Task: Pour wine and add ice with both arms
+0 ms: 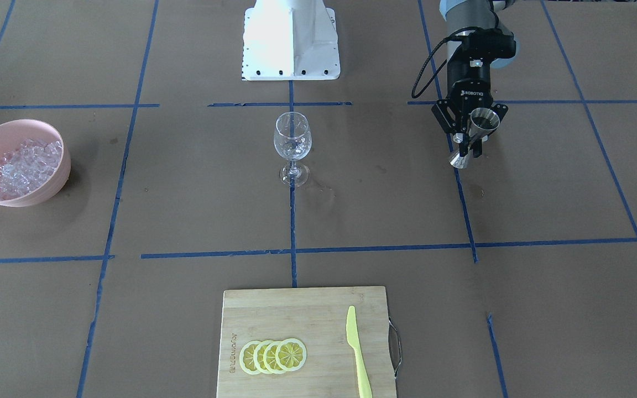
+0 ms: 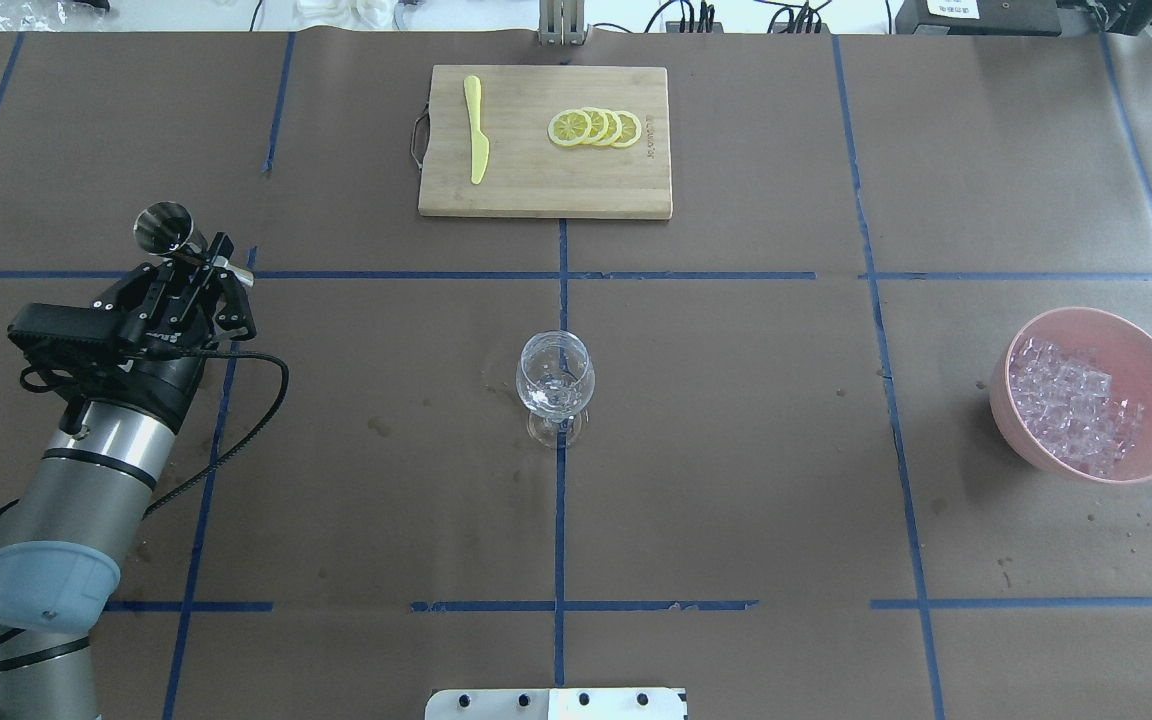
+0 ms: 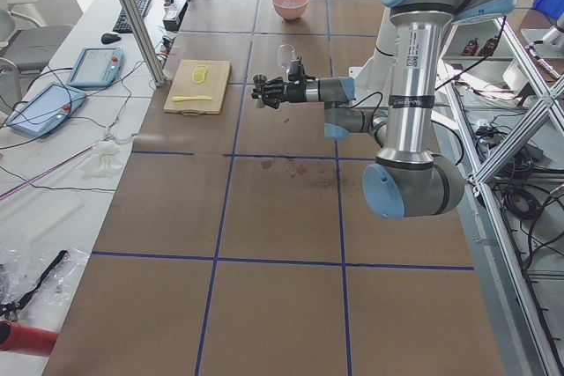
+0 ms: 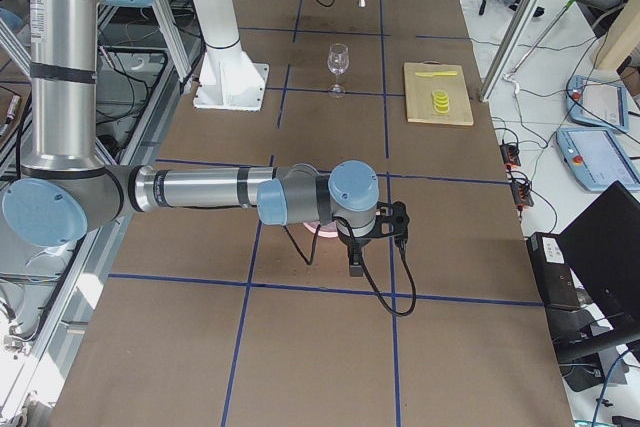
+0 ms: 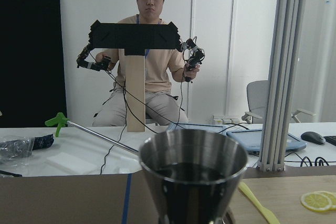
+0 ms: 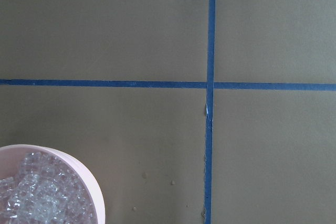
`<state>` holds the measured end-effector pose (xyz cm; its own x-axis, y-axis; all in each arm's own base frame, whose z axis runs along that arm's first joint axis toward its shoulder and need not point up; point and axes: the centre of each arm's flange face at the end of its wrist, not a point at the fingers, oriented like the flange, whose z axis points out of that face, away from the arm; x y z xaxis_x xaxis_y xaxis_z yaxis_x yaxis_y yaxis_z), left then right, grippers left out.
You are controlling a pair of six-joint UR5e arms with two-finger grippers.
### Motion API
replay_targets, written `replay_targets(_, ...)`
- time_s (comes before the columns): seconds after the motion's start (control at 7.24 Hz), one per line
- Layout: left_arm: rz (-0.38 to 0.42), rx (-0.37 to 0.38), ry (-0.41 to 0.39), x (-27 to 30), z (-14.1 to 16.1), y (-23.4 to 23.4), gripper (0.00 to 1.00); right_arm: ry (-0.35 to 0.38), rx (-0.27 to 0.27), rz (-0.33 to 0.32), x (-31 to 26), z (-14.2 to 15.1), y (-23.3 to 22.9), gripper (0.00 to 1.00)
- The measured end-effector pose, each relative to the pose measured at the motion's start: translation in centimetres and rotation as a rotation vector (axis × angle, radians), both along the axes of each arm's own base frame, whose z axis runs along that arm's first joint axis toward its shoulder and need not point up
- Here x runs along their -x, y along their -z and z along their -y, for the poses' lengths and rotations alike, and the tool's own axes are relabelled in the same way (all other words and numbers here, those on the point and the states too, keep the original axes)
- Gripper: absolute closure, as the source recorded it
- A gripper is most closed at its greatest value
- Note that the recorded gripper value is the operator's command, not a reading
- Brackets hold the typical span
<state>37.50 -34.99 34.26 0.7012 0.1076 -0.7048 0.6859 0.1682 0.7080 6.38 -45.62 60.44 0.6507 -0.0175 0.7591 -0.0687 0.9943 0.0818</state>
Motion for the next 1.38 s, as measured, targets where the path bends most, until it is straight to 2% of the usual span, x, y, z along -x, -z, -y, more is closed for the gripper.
replay_targets(0.41,0.033,-0.032,-0.021,-3.2,0.8,5.5,1.00,-0.024,0.017,0.000,3.7,-0.2,4.3,0.00)
replay_targets(0.69,0.040,-0.046,-0.084,-3.8,0.5,8.5,1.00,-0.019,0.019,-0.017,7.4,-0.4,7.7,0.00)
replay_targets(0.97,0.039,-0.060,-0.132,-4.1,-0.8,10.4,1.00,-0.057,0.049,-0.027,12.3,-1.0,10.9,0.00)
replay_targets(1.38,0.110,-0.046,-0.195,-7.5,-2.8,14.1,1.00,-0.109,0.055,-0.007,16.4,-2.0,12.0,0.00)
